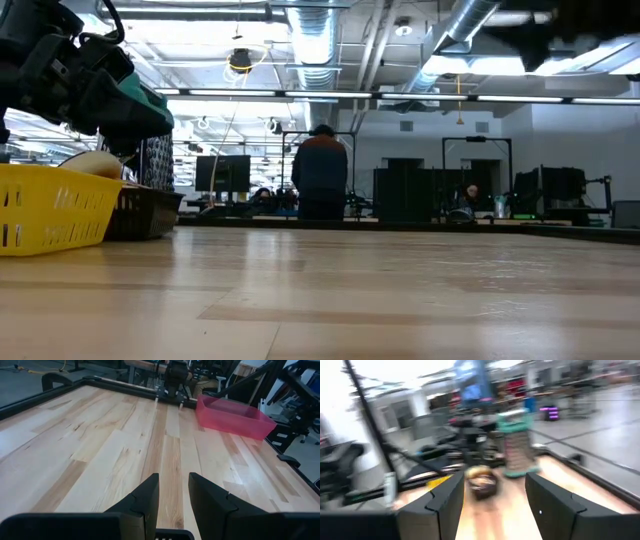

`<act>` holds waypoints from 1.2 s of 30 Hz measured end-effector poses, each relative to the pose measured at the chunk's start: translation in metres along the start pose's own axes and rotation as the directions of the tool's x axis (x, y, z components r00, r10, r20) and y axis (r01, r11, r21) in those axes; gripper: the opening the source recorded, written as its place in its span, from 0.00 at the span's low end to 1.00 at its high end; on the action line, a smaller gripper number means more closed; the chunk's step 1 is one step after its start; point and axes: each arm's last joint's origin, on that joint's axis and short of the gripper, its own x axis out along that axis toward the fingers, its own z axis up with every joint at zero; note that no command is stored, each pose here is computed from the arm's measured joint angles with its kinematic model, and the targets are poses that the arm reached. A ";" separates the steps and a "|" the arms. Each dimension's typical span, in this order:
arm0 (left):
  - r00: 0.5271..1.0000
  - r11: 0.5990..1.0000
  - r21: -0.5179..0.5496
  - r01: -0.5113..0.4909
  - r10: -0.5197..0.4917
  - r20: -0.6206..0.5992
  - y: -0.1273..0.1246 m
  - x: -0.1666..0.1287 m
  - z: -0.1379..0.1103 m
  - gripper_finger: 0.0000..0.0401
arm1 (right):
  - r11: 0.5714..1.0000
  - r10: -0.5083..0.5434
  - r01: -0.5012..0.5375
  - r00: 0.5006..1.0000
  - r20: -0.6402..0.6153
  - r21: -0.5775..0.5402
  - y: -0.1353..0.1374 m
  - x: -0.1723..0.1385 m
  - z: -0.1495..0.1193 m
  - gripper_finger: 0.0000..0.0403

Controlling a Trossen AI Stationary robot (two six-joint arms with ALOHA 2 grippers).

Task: Pick & Place Food Item
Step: Return to Home Position

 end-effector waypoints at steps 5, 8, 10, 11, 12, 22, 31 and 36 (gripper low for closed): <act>1.000 1.000 0.000 0.000 0.000 0.001 0.000 0.000 0.000 0.25 | 0.999 -0.052 0.051 0.995 0.085 0.015 -0.014 -0.019 -0.023 0.50; 1.000 1.000 0.000 0.000 0.000 0.001 0.000 0.000 0.000 0.25 | 0.998 -0.055 0.057 0.992 0.111 -0.009 -0.019 -0.025 -0.036 0.50; 1.000 1.000 0.000 0.000 0.000 0.001 0.000 0.000 0.000 0.25 | 0.999 -0.052 0.053 0.990 0.133 -0.003 -0.021 -0.027 -0.043 0.50; 1.000 1.000 0.000 0.000 0.000 0.001 0.000 0.000 0.000 0.25 | 0.998 -0.054 0.055 0.990 0.129 -0.005 -0.022 -0.026 -0.047 0.50; 1.000 1.000 0.000 0.000 0.000 0.001 0.000 0.000 0.000 0.25 | 0.998 -0.056 0.058 0.992 0.115 -0.014 -0.022 -0.025 -0.052 0.50; 1.000 1.000 0.000 0.000 0.000 0.001 0.000 0.000 0.000 0.25 | 0.994 -0.083 0.085 0.996 0.033 -0.075 -0.028 -0.020 -0.078 0.50; 1.000 1.000 0.000 0.000 0.000 0.002 0.000 0.000 0.000 0.25 | 0.992 -0.090 0.089 0.996 -0.001 -0.085 -0.028 -0.018 -0.081 0.50; 1.000 1.000 0.000 0.000 0.000 0.002 0.000 0.000 0.000 0.25 | 0.992 -0.090 0.089 0.996 -0.003 -0.086 -0.028 -0.018 -0.082 0.50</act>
